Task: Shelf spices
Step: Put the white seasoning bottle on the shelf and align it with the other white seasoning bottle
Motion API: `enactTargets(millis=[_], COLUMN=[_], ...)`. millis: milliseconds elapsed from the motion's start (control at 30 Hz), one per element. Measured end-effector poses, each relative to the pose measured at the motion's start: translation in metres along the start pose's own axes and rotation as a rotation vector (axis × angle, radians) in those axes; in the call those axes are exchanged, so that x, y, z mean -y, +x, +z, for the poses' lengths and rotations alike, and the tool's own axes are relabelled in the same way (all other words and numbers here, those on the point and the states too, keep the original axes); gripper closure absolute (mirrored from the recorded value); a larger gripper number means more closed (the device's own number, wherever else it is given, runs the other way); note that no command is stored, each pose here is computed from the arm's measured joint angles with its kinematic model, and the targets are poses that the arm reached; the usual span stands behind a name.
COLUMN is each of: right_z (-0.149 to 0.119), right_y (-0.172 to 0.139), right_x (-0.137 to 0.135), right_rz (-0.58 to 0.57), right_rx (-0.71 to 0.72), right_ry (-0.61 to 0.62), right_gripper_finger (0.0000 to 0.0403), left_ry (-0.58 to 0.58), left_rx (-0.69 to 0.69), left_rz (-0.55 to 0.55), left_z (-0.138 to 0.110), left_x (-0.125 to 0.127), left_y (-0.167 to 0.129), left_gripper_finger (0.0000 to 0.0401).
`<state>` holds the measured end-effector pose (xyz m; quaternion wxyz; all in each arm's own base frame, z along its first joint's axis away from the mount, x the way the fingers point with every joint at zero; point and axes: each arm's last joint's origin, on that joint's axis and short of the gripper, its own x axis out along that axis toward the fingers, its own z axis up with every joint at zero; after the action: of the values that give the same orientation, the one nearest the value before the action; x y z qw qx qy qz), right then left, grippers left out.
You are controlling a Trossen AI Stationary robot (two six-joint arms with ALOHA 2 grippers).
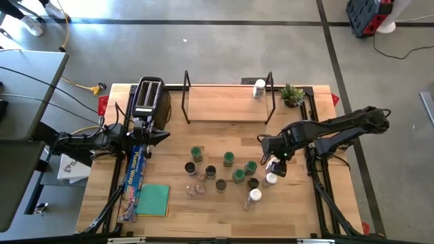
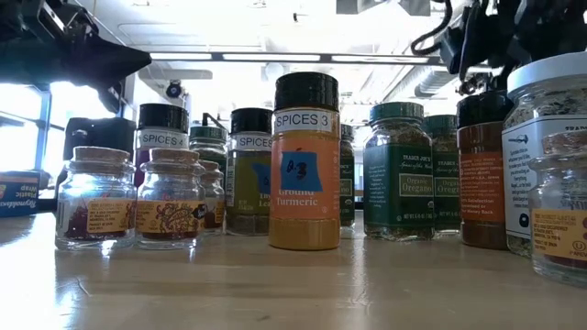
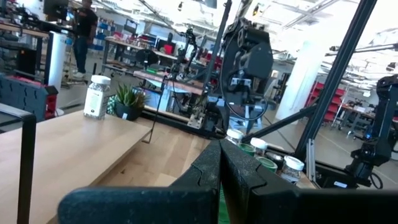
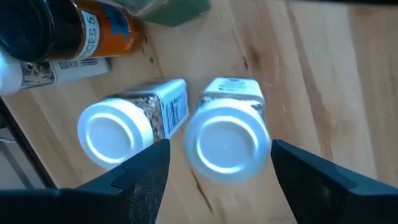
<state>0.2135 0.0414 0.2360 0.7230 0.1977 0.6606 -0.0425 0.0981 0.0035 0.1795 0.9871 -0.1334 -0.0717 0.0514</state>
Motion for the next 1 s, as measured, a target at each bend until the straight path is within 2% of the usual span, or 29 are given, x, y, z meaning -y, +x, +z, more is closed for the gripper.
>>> enactTargets(millis=[100, 267, 400, 567, 733, 867, 1000], right_z=[0.000, -0.004, -0.002, 0.002, 0.004, 0.018, 0.039], right_y=[0.008, 0.017, 0.018, 0.018, 0.016, -0.006, -0.051], right_x=[0.000, 0.005, 0.005, 0.004, 0.007, 0.007, 0.012], right_rz=[0.007, -0.052, -0.072, -0.076, -0.073, -0.051, -0.053], right_rx=[0.024, 0.024, 0.057, 0.098, 0.101, 0.160, 0.280], right_ry=[-0.010, 0.006, -0.016, -0.033, -0.008, -0.031, -0.101], right_gripper_finger=[0.0125, 0.0129, 0.0155, 0.0210, 0.0212, 0.0212, 0.0212], left_ry=[0.001, 0.001, 0.001, 0.001, 0.001, 0.001, 0.001], left_rx=[-0.005, -0.005, -0.006, -0.007, -0.007, -0.007, -0.008], left_rz=[0.001, 0.001, 0.001, 0.002, 0.002, 0.002, 0.002], left_z=[-0.001, -0.001, -0.001, -0.001, -0.001, -0.001, -0.001], left_x=[0.000, 0.000, 0.000, 0.000, 0.000, 0.000, 0.000], left_y=[0.000, 0.000, 0.000, 0.000, 0.000, 0.000, 0.000], left_gripper_finger=[0.0401, 0.0401, 0.0401, 0.0401, 0.0401, 0.0401, 0.0401])
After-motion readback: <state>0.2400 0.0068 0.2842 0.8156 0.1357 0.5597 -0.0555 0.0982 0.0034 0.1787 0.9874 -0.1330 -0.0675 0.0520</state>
